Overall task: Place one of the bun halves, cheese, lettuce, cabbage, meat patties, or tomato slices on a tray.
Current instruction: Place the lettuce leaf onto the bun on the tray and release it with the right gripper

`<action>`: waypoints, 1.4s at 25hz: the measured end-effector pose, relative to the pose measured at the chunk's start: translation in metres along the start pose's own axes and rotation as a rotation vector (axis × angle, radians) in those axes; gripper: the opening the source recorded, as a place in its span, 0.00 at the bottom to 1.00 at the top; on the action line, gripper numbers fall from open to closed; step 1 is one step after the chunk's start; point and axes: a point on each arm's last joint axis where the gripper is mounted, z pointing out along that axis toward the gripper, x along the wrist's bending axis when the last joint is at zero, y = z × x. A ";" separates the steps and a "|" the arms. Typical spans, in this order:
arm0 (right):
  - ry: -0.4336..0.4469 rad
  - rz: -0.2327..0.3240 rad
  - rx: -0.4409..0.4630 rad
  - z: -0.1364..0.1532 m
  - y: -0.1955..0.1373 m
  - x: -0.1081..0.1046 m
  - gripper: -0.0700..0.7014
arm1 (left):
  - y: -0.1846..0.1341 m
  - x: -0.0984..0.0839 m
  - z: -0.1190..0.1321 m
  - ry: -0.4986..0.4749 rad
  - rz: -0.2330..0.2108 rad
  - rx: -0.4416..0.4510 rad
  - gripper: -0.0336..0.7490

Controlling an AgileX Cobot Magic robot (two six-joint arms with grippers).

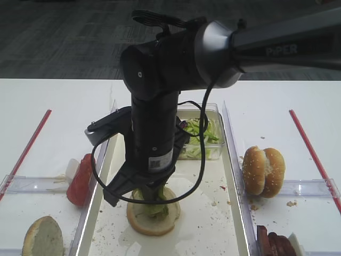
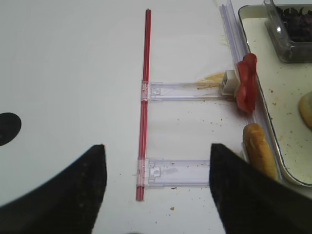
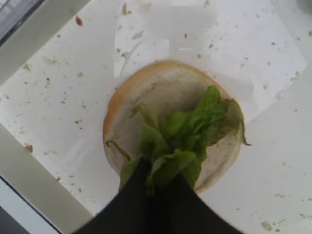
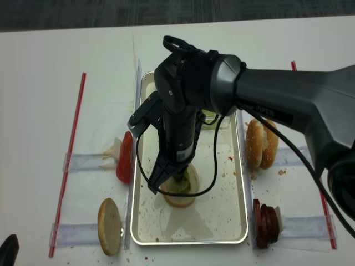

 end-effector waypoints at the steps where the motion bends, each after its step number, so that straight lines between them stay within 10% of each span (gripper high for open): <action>1: -0.002 -0.001 0.000 0.000 0.000 0.000 0.17 | 0.000 0.000 0.000 0.000 0.000 0.000 0.62; 17: -0.002 -0.001 0.000 0.000 0.000 0.000 0.33 | 0.000 0.000 0.000 0.000 0.000 0.000 0.62; 25: -0.006 -0.012 -0.004 0.000 0.000 -0.001 0.58 | 0.000 0.000 0.000 0.000 0.000 0.000 0.62; 35: -0.018 -0.018 -0.002 0.000 0.000 -0.002 0.61 | 0.000 0.000 0.000 0.000 0.000 0.000 0.62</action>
